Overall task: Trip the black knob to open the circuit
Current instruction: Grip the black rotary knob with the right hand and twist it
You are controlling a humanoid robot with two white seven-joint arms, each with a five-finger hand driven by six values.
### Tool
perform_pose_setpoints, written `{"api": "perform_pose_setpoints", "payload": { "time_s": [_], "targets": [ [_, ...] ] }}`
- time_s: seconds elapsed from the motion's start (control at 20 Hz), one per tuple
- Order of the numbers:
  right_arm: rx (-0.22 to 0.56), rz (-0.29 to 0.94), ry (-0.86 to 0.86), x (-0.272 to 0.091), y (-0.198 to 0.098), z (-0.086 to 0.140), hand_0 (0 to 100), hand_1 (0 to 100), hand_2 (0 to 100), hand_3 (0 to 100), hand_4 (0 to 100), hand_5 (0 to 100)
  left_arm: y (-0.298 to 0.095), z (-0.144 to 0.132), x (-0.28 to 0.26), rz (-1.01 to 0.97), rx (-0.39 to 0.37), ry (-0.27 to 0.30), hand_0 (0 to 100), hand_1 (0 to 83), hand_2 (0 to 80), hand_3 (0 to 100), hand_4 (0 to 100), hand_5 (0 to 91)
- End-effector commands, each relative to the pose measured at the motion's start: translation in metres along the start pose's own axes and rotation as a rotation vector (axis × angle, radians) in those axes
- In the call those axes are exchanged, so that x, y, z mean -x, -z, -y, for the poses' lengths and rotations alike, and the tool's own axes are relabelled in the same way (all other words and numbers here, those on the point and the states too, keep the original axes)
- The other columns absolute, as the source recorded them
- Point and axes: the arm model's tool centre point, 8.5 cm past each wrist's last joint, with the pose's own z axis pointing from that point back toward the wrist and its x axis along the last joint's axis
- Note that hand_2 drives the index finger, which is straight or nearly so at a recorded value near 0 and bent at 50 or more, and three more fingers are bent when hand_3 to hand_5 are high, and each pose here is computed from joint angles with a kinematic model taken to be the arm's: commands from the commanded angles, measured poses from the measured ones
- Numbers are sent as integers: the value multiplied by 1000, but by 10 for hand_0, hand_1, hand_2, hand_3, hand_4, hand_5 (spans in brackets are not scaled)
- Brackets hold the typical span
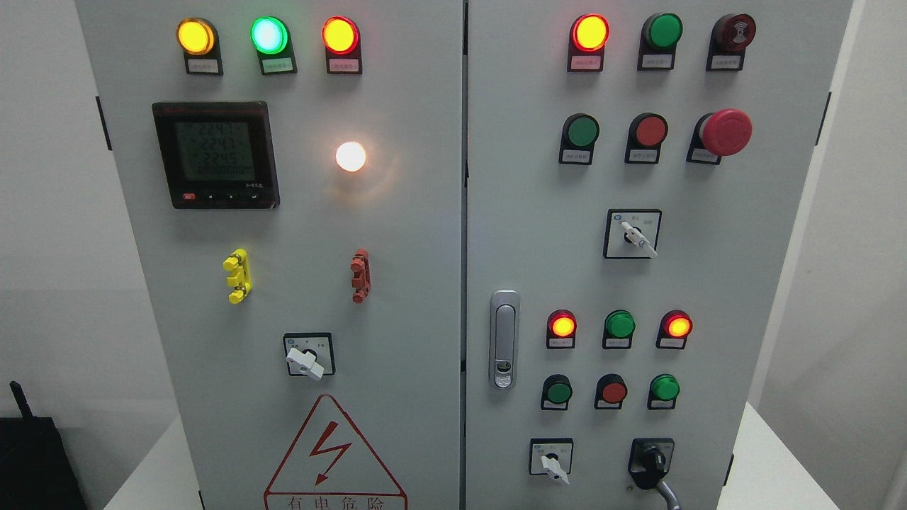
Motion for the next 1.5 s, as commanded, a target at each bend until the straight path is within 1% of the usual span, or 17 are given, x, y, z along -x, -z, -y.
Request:
{"api": "perform_pose_setpoints", "payload": {
  "time_s": [0.0,0.6,0.85,1.45],
  "targets": [
    [-46,42,14,-12,7,-14,0,0,0,1000,1000,981,0,0,-2,5,0,-5,120,389,0,0,0,0],
    [-47,48,19,-14,7,-15,0,0,0,1000,1000,981,0,0,-2,5,0,-5,120,389,0,0,0,0],
    [-66,48,25,-14,6,-23,0,0,0,1000,1000,981,0,0,-2,5,0,-5,120,389,0,0,0,0],
    [-61,62,26,-17,9,-23,0,0,0,1000,1000,982,0,0,-1,4,0,-5,120,389,0,0,0,0]
  ]
}}
